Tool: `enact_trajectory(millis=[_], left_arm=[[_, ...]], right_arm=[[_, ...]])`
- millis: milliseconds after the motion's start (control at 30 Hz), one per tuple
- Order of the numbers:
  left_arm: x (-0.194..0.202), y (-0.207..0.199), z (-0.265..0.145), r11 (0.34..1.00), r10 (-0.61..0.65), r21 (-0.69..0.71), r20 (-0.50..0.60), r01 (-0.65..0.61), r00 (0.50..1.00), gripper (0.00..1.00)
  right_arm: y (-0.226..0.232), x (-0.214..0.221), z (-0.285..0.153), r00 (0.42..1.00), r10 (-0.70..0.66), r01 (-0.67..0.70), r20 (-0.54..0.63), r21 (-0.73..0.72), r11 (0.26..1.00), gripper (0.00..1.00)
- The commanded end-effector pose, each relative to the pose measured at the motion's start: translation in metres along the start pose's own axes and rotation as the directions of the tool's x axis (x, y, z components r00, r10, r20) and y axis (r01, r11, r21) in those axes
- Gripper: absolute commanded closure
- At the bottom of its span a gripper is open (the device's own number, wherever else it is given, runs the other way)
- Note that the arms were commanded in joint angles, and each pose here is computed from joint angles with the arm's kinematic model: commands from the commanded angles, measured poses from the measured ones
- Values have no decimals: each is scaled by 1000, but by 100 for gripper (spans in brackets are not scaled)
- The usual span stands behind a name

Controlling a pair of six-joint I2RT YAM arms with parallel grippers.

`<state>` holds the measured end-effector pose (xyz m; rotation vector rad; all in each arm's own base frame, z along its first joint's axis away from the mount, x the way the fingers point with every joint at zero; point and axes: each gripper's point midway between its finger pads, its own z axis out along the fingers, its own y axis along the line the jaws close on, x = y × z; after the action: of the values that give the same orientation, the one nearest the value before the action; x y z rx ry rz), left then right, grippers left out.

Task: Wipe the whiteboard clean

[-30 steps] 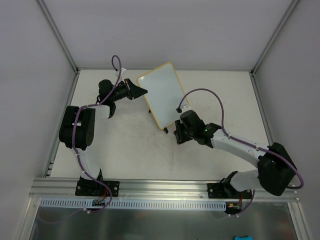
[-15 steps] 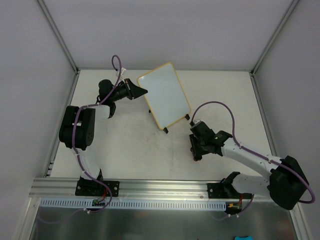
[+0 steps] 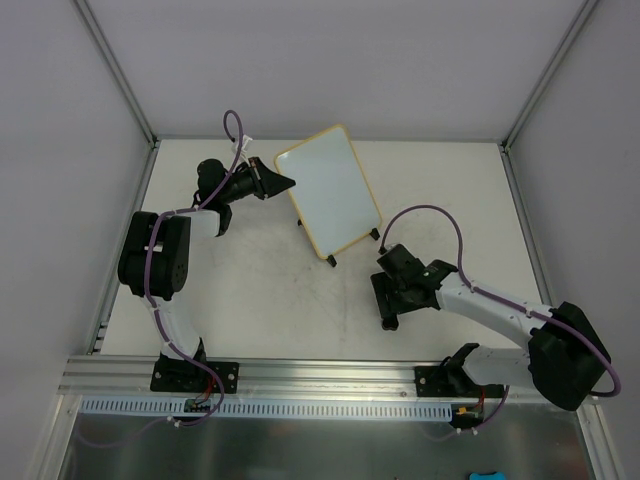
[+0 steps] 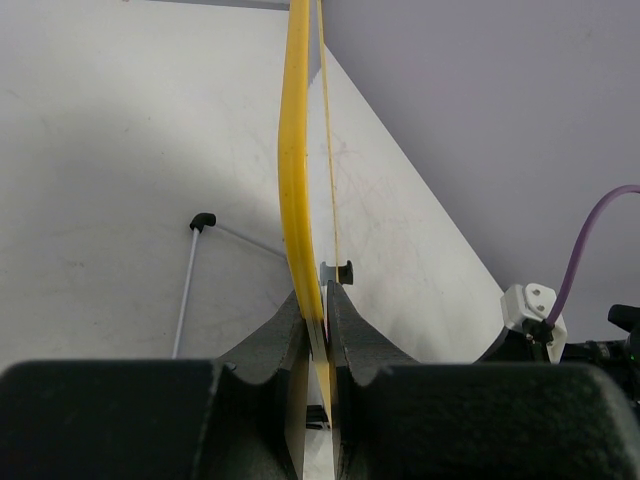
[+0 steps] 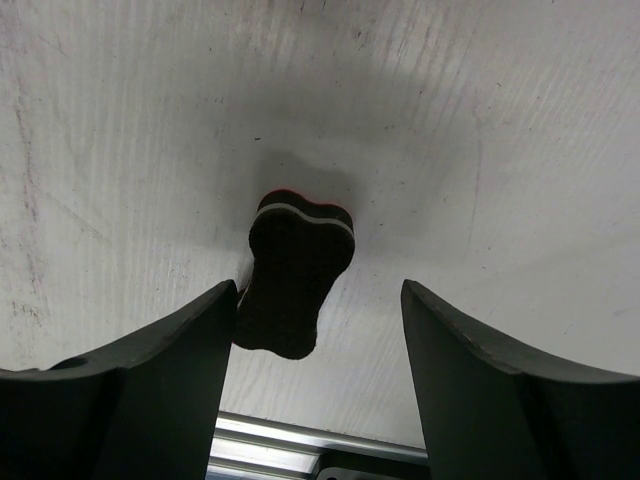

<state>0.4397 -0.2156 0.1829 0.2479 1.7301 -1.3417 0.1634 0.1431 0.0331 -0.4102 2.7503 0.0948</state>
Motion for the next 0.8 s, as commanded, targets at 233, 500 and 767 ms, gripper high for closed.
enact_trajectory(millis=[233, 500, 767], left_arm=[[-10, -22, -1, 988, 136, 76, 6, -136, 991, 66], [-13, -25, -5, 987, 144, 73, 23, -145, 989, 53], [-12, -20, -6, 989, 127, 71, 21, -128, 992, 53]], right_arm=[[-4, -6, -9, 999, 18, -18, 45, 5, 1000, 31], [-1, -8, -11, 998, 25, -24, 63, -16, 1000, 32], [1, -12, -17, 995, 34, -30, 95, -38, 999, 32]])
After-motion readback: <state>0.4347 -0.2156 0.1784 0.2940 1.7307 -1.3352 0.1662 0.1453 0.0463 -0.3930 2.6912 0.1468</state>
